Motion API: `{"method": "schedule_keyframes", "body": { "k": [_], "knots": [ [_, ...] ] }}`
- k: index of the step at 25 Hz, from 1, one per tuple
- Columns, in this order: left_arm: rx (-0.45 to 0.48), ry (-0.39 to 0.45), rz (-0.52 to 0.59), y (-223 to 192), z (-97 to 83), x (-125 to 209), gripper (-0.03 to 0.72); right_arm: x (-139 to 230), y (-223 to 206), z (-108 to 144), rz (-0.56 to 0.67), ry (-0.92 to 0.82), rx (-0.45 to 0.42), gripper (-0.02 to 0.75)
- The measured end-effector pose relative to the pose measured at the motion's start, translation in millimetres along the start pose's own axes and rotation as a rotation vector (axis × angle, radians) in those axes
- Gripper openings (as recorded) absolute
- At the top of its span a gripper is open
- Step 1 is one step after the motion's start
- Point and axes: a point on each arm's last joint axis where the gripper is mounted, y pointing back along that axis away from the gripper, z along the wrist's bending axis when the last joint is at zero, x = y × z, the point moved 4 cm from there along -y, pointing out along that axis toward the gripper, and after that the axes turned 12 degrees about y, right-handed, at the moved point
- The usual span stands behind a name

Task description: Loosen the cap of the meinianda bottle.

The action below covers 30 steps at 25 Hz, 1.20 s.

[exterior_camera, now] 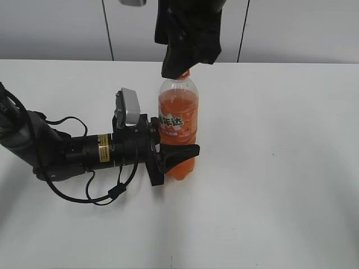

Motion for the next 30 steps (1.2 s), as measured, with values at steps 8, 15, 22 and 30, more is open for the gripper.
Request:
{"method": "schedule_keyframes", "body": {
  "k": [8, 15, 22, 30],
  "knots": [
    [-0.001, -0.006, 0.000, 0.0, 0.1, -0.1, 0.395, -8.4, 19.5, 1.5, -0.056, -0.630, 0.019, 0.493],
    [-0.002, -0.006, -0.001, 0.0, 0.2, -0.1, 0.395, -7.2, 19.4, 1.3, -0.053, -1.097, 0.012, 0.493],
    [-0.004, -0.005, -0.003, 0.0, 0.5, -0.3, 0.395, -7.8, 22.1, 1.5, -0.060, -1.193, 0.013, 0.493],
    [-0.004, -0.006, -0.003, 0.0, 0.5, -0.3, 0.395, -5.3, 36.8, 1.9, -0.060, -1.330, 0.062, 0.493]
  ]
}}
